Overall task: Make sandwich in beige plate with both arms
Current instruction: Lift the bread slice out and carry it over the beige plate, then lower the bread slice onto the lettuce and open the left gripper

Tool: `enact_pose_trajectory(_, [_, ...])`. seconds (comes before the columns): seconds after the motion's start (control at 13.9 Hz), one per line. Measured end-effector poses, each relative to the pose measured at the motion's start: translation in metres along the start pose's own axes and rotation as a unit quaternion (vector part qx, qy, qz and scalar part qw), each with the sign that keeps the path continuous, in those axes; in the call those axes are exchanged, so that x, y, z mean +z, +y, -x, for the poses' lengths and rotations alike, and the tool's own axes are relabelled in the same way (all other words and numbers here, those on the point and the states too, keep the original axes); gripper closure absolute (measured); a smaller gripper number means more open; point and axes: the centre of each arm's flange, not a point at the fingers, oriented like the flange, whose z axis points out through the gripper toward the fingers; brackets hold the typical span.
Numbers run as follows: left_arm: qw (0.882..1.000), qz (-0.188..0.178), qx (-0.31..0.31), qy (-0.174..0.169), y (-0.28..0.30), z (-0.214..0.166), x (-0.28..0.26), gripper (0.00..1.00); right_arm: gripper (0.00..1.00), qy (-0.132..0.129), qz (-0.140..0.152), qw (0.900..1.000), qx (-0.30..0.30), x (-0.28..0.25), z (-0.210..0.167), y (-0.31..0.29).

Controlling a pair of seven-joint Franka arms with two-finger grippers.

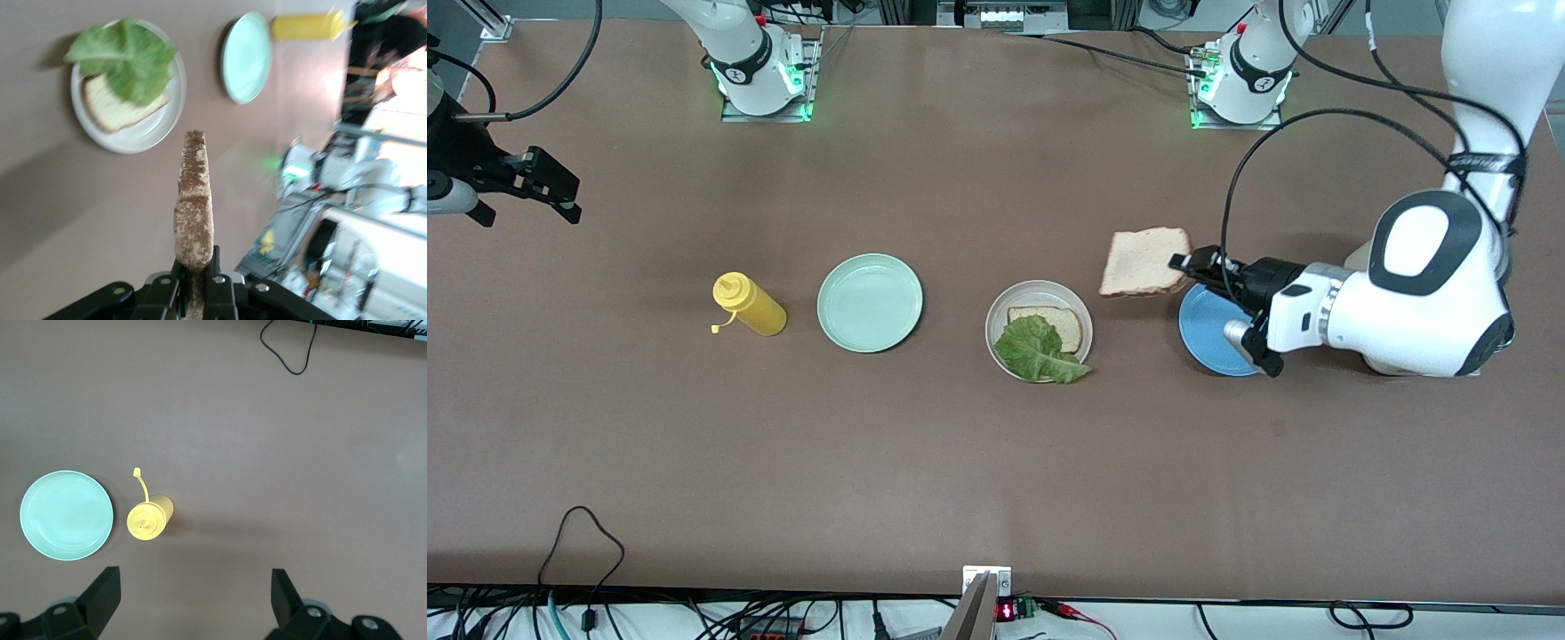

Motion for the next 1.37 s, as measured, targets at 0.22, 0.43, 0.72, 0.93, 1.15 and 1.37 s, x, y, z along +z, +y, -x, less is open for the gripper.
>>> enact_pose_trajectory(0.22, [0.998, 0.048, -0.014, 0.03, -0.008, -0.02, 0.028, 0.91, 0.0, 0.001, 0.0, 1.0, 0.001, 0.0, -0.001, 0.001])
enact_pose_trajectory(0.43, [0.995, 0.094, -0.012, 0.041, -0.015, -0.039, 0.063, 0.91, 0.0, 0.003, 0.0, 1.0, 0.002, -0.002, -0.001, 0.003])
enact_pose_trajectory(0.72, [0.986, 0.157, 0.035, 0.039, -0.07, -0.053, 0.12, 0.91, 0.0, 0.003, 0.0, 1.0, 0.003, -0.002, -0.001, 0.003])
enact_pose_trajectory(0.93, [0.984, 0.155, 0.047, 0.072, -0.107, -0.059, 0.145, 0.91, 0.0, 0.003, 0.0, 1.0, 0.003, -0.002, -0.001, 0.003])
enact_pose_trajectory(1.15, [0.983, 0.142, 0.06, 0.104, -0.137, -0.066, 0.162, 0.91, 0.0, 0.003, 0.0, 1.0, 0.003, -0.002, -0.002, 0.004])
enact_pose_trajectory(1.37, [0.982, 0.139, 0.059, 0.114, -0.152, -0.068, 0.171, 0.91, 0.0, 0.003, 0.0, 1.0, 0.004, -0.002, -0.002, 0.004])
